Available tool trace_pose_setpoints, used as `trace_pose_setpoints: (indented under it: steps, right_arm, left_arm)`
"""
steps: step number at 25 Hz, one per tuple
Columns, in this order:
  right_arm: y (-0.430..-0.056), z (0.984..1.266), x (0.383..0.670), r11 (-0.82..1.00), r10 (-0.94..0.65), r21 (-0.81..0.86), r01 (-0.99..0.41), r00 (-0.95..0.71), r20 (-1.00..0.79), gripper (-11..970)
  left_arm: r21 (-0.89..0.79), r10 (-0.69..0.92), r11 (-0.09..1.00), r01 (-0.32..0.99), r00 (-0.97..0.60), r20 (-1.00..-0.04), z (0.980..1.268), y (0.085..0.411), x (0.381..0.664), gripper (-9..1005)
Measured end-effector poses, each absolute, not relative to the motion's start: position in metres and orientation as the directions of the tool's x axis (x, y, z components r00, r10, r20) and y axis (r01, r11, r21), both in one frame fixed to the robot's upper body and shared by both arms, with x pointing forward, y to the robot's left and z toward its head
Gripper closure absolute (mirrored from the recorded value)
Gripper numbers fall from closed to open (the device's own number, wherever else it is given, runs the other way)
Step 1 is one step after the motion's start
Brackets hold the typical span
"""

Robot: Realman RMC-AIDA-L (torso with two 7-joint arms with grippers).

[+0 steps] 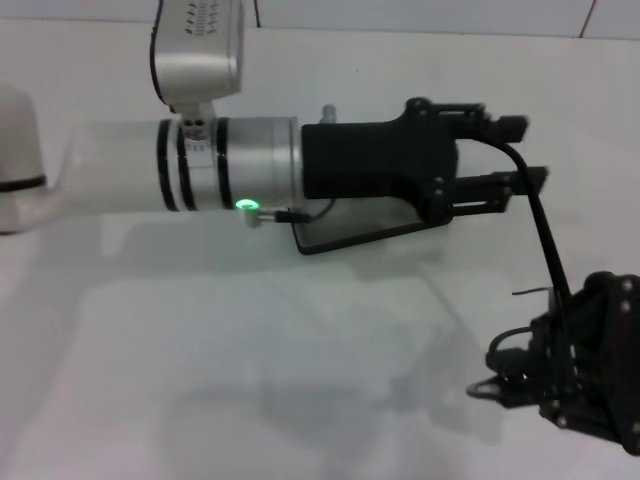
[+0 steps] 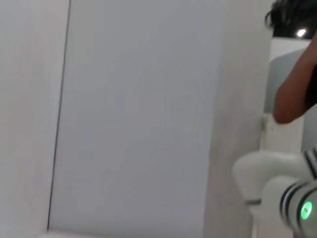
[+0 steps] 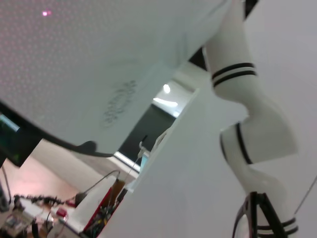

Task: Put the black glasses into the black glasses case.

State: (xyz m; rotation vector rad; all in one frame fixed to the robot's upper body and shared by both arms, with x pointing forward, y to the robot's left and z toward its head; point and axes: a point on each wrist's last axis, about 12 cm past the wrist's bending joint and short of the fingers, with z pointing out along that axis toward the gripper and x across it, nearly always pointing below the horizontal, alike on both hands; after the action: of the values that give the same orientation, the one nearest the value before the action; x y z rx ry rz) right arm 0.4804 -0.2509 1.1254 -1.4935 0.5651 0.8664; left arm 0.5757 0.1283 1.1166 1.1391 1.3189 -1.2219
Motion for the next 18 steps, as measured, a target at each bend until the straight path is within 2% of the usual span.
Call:
trace_pose_setpoints:
  steps: [6,18]
  right_arm:
    - [-0.245,1.118,0.488,-0.118,0.142,-0.543,-0.831,0.527,-0.838,846]
    - [-0.26,1.114,0.494,-0.065,0.033,-0.442,-0.895,0.441,-0.897,846]
  left_arm:
    - [-0.025,-0.074,0.064,0.998,-0.02,-0.997,1.114,0.121,0.565,434]
    - [0.025,-0.103,0.037,0.999,0.028,-0.994,1.11,0.118,0.553,433]
